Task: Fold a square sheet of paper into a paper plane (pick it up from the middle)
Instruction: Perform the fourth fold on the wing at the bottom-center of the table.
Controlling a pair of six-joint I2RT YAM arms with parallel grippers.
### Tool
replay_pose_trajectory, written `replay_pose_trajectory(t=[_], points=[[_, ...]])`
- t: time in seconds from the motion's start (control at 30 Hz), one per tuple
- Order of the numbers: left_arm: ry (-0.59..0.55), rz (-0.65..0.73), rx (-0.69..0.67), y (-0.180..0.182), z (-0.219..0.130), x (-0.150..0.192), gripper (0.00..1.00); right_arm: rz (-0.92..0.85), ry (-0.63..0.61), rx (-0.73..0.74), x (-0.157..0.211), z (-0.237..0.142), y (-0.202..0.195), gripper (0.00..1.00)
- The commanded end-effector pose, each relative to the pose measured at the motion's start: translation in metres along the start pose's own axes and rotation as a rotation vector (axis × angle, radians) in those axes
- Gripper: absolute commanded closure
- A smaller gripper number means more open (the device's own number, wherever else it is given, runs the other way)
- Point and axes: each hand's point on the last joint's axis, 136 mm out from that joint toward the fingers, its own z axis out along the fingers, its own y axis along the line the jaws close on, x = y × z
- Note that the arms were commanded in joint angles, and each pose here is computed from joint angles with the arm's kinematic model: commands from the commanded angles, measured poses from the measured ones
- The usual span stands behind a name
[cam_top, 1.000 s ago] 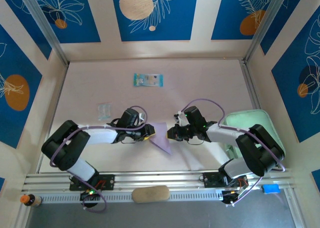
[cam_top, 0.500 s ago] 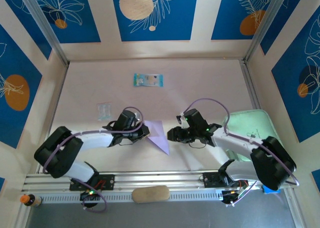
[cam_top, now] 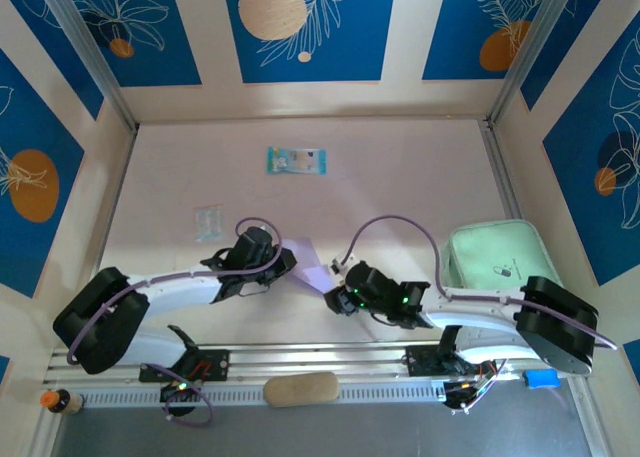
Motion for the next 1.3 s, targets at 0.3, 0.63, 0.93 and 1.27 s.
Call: replay_pose_trajectory(t=[0.3,0.63,0.93,1.27], points=[[0.069,0.141,0.1,-0.037,-0.002,0.003,0.7,-0.337,-0.128,0.119,-0.026,0.016,0.009,0.51],[0.081,0.144,0.111,-0.038,-0.001,0.003,0.77,-0.401,-0.113,0.159,-0.028,0.029,0.011,0.51],[0.087,0.142,0.113,-0.039,-0.002,0.004,0.79,-0.43,-0.111,0.214,-0.029,0.04,0.006,0.58],[0.083,0.141,0.103,-0.036,-0.002,0.003,0.81,-0.396,-0.1,0.204,-0.024,0.041,0.006,0.73]])
